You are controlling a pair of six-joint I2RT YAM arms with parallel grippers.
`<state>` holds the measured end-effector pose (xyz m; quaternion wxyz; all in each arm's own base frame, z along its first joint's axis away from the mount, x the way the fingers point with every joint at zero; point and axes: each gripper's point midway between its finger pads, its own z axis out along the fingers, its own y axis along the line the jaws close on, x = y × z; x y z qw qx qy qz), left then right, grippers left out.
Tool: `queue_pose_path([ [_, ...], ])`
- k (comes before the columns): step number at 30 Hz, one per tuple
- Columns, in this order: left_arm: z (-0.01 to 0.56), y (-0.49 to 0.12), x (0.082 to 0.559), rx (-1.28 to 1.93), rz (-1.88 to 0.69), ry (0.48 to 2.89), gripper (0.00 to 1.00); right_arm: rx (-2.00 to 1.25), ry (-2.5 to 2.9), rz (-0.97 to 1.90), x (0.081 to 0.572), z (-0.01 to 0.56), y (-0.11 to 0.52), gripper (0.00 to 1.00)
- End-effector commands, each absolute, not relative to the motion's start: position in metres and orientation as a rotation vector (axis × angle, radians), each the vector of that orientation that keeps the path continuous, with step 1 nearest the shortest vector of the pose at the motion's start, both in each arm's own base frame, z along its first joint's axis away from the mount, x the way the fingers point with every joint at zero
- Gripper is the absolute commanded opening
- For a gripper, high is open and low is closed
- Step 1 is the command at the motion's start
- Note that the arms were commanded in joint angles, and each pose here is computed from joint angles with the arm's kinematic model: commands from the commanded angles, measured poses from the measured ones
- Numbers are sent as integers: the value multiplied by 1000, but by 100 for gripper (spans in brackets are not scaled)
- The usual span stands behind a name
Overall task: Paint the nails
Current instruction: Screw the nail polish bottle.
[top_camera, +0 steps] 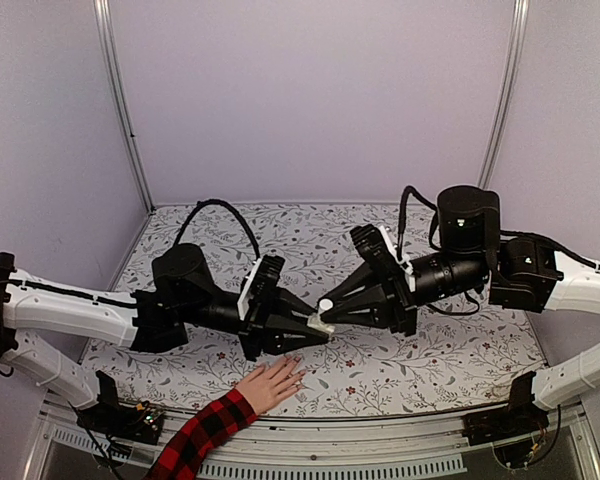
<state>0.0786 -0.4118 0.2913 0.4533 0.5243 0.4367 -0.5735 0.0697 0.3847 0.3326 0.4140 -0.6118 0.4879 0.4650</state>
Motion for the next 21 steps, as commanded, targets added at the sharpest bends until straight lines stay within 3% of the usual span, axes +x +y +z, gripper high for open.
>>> queue_pose_path([
  [1,328,-403,112,1091,-1267,1053,0,-1507,1345,1158,77,311,389,3],
  [21,328,-384,204,647,-881,1244,0,-1038,1694,910,165,279,405,3],
])
